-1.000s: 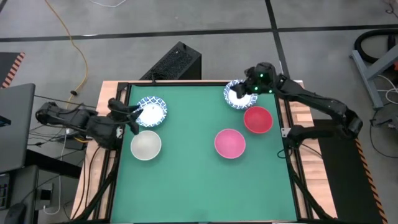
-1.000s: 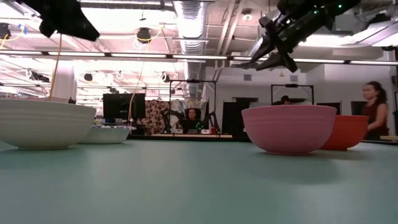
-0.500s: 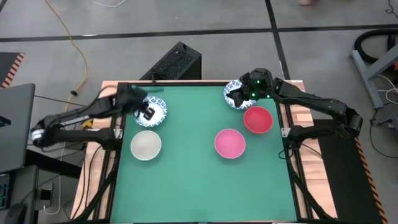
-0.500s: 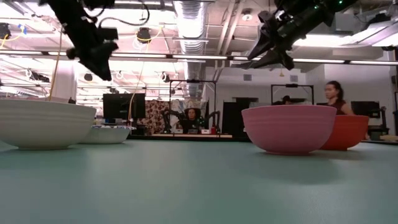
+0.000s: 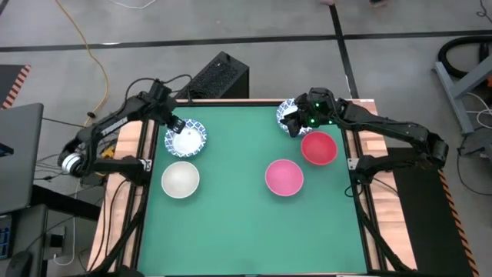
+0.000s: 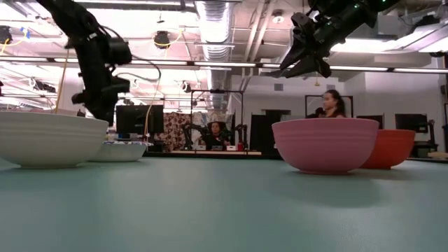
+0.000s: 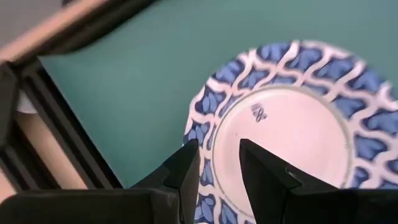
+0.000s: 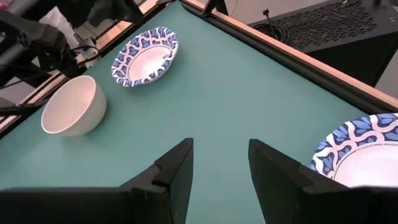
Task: Nest bowls inside each other by size order
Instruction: Stack the white patterned bowl on top of the white patterned bowl
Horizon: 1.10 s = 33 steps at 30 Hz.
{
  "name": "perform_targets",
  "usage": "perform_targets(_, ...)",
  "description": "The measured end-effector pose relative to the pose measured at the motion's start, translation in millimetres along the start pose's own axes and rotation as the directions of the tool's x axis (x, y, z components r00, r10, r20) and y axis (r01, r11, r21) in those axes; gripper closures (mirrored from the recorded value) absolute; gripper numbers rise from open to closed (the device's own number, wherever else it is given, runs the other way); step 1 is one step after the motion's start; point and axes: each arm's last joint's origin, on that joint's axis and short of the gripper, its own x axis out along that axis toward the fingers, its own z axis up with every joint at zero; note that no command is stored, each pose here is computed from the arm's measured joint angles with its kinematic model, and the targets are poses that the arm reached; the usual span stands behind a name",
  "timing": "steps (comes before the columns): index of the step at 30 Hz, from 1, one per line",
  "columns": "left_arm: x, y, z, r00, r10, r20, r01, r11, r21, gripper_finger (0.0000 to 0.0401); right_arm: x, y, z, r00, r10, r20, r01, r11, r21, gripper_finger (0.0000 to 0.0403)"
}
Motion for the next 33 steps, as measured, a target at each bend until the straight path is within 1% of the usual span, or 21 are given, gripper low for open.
perform_targets(5, 22.9, 0.2, 0.5, 0.995, -0.006, -0.097, 0.012, 0.998, 0.055, 0.0285, 0.2, 1.5, -0.8, 1.0, 0.005, -0.005, -0.005, 1.0, -0.008, 0.0227)
perform_targets(8, 34.0, 0.5, 1.5, 0.992, -0.006, -0.127, 0.016, 0.997, 0.077, 0.0274, 0.3, 2.6, -1.7, 1.0, 0.007, -0.011, -0.007, 1.0, -0.011, 0.0227)
perform_targets(13, 46.2, 2.3, 2.6, 0.987, 0.045, -0.155, -0.029, 0.995, 0.098, 0.0249, 0.8, 5.9, -5.5, 0.999, 0.013, -0.04, -0.014, 1.0, -0.017, 0.0227)
perform_targets(17, 42.7, 1.0, 6.6, 0.989, 0.05, -0.139, -0.035, 0.994, 0.108, 0.0236, 1.2, 10.1, -7.9, 0.998, 0.025, -0.053, -0.027, 0.999, -0.029, 0.0227)
perform_targets(21, 31.6, 0.5, 13.6, 0.995, 0.036, -0.094, -0.028, 0.996, 0.085, 0.0234, 1.4, 13.0, -9.0, 0.998, 0.033, -0.057, -0.035, 0.998, -0.046, 0.0227)
perform_targets(25, 23.8, 2.0, 17.6, 0.995, 0.085, -0.061, -0.079, 0.992, 0.1, 0.0234, 1.5, 14.1, -9.6, 0.998, 0.034, -0.058, -0.037, 0.998, -0.049, 0.0227)
perform_targets(26, 23.4, 2.5, 17.6, 0.993, 0.103, -0.06, -0.096, 0.99, 0.107, 0.0234, 1.5, 14.2, -9.6, 0.998, 0.034, -0.058, -0.037, 0.998, -0.049, 0.0227)
perform_targets(30, 26.3, 4.3, 17.4, 0.991, 0.111, -0.072, -0.1, 0.985, 0.137, 0.0234, 1.8, 14.2, -9.7, 0.998, 0.034, -0.059, -0.037, 0.998, -0.051, 0.0227)
perform_targets(33, 32.2, 8.8, 17.8, 0.986, 0.142, -0.089, -0.131, 0.983, 0.126, 0.0234, 4.0, 13.6, -10.5, 0.997, 0.029, -0.067, -0.033, 0.998, -0.051, 0.0227)
